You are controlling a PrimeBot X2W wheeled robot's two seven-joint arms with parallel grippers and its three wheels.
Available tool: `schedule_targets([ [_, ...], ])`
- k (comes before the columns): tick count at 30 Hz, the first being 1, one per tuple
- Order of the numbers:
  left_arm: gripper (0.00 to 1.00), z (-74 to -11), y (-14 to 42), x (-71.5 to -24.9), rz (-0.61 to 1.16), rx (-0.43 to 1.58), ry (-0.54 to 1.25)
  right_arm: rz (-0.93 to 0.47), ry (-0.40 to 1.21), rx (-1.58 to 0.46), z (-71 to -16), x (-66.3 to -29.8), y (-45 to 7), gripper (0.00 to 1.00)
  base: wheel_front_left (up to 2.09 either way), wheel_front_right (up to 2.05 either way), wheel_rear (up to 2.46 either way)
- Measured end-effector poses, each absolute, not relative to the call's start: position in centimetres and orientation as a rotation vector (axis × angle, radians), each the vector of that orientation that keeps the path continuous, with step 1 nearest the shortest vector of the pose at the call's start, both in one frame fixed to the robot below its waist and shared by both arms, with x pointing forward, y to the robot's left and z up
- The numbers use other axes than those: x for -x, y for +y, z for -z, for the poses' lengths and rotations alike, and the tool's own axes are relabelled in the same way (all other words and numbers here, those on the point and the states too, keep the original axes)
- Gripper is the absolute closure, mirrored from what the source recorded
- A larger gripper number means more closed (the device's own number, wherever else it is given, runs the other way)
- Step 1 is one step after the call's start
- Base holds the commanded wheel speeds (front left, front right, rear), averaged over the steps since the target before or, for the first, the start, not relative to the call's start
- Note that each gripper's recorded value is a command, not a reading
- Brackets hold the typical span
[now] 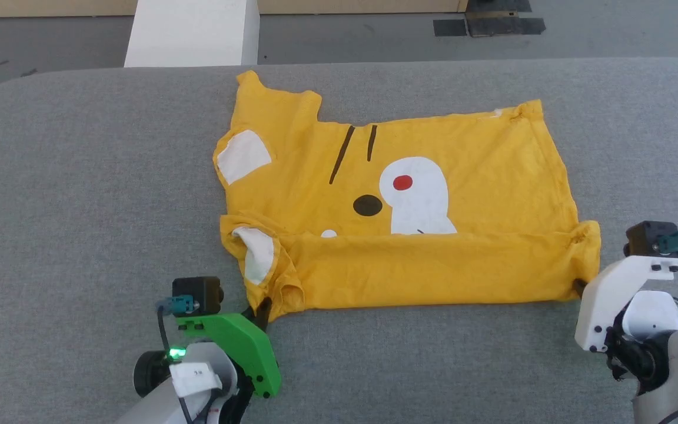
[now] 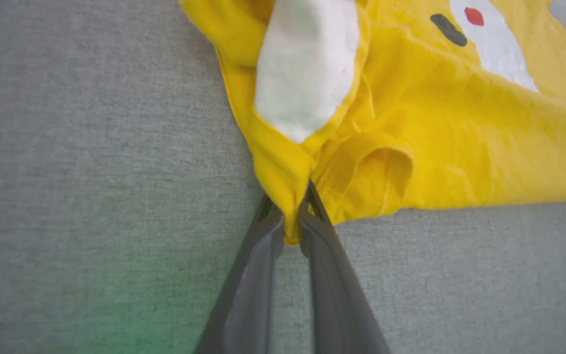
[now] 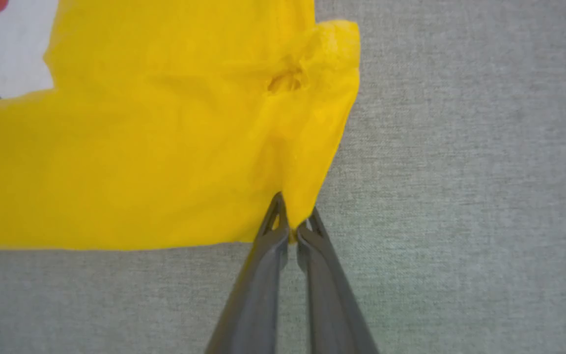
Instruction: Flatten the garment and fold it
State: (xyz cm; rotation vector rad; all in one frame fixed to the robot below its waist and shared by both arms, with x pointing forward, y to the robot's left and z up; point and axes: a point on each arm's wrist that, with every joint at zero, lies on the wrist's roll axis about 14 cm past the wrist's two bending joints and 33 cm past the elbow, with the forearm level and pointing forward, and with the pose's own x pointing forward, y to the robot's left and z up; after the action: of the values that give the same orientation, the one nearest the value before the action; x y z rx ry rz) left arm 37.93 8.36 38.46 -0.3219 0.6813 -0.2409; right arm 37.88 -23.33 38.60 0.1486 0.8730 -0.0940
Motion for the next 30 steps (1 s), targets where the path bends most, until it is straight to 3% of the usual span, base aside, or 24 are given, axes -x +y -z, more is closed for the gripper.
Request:
schedule_targets([
  [11, 1.00, -41.0, 10.0, -36.9, 0.254, 0.229, 0.619, 0.130, 0.678, -0.164, -43.3, -35.8, -24.9, 1.00, 0.00, 0.00, 0.00],
  [21, 1.00, -39.4, 9.9, -31.9, 0.273, 0.208, 0.796, 0.176, 0.863, -0.242, -39.7, -28.8, -25.6, 1.00, 0.00, 0.00, 0.00],
  [27, 1.00, -37.9, 9.6, -31.2, 0.272, 0.222, 0.846, 0.177, 0.919, -0.288, -36.7, -27.4, -24.9, 1.00, 0.00, 0.00, 0.00],
  [28, 0.82, -37.8, 9.6, -31.2, 0.269, 0.229, 0.851, 0.178, 0.913, -0.290, -36.5, -27.5, -24.9, 1.00, 0.00, 0.00, 0.00],
  [30, 0.00, -37.7, 9.6, -31.2, 0.269, 0.235, 0.853, 0.172, 0.891, -0.288, -36.6, -27.8, -24.7, 0.52, 0.00, 0.00, 0.00],
])
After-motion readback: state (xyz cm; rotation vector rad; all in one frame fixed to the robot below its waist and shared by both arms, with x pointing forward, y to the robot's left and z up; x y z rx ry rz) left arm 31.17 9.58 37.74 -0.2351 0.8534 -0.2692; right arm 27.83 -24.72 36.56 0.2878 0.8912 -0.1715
